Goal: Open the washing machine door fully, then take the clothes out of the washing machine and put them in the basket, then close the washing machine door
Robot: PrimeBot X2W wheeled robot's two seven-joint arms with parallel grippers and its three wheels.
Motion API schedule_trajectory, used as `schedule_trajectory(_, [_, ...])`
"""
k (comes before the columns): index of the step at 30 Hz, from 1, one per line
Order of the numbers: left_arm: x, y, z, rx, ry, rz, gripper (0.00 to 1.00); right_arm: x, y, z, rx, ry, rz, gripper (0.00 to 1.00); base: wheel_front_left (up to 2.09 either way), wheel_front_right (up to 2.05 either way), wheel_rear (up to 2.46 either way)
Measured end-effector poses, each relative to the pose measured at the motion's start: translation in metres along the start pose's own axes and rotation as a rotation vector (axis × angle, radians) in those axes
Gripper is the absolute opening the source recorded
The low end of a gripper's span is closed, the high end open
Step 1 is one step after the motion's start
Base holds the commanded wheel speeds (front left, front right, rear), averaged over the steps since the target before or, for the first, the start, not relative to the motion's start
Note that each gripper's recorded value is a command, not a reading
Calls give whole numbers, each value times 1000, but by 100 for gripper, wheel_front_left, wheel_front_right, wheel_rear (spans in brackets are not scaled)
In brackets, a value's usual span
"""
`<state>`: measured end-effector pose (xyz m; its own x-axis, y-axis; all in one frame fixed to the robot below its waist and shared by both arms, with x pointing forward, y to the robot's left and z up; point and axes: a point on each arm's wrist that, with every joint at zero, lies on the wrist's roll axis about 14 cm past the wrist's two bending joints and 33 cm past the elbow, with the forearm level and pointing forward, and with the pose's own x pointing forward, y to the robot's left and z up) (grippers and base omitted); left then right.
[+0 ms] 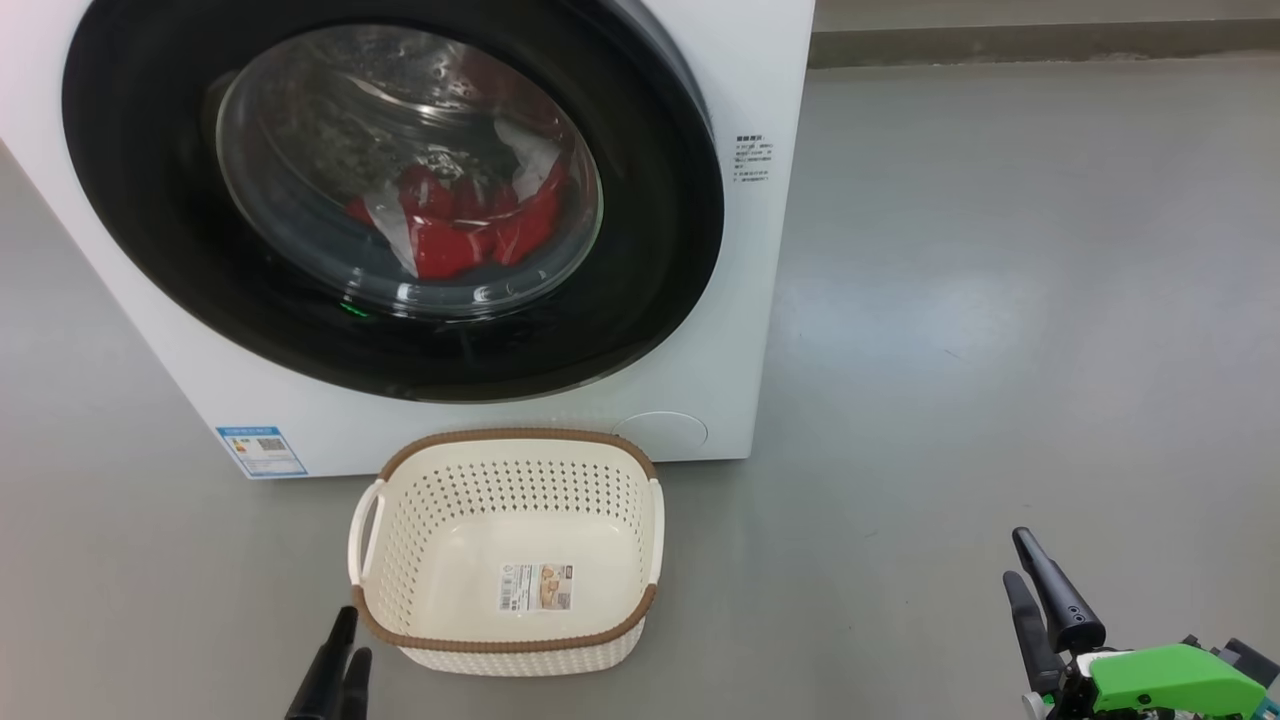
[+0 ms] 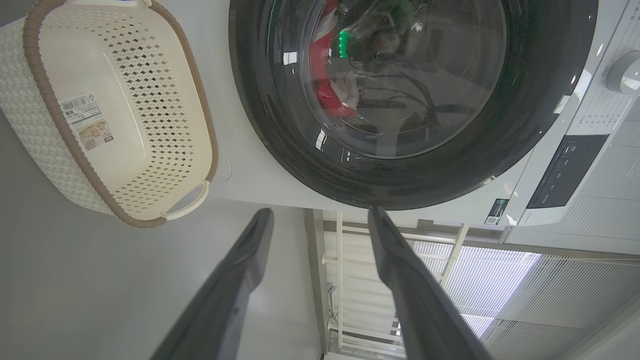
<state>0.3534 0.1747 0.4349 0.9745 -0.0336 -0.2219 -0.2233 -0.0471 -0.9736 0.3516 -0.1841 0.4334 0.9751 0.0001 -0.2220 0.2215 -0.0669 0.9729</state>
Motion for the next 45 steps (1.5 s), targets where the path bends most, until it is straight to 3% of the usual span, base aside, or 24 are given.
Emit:
schedule_trajectory(7, [8,-9,-6,32,5,-21,100,3,0,-4,-48,2,-5,100,0,0,0])
schedule_trajectory(22, [15,-20,-6,227,-1,-44,100,13,14,-7,-204,-1,26,100,0,0,0])
schedule_trajectory(45, [28,-40,-16,564,-15,-91,100,25,35,-18,-556,5,92,100,0,0,0])
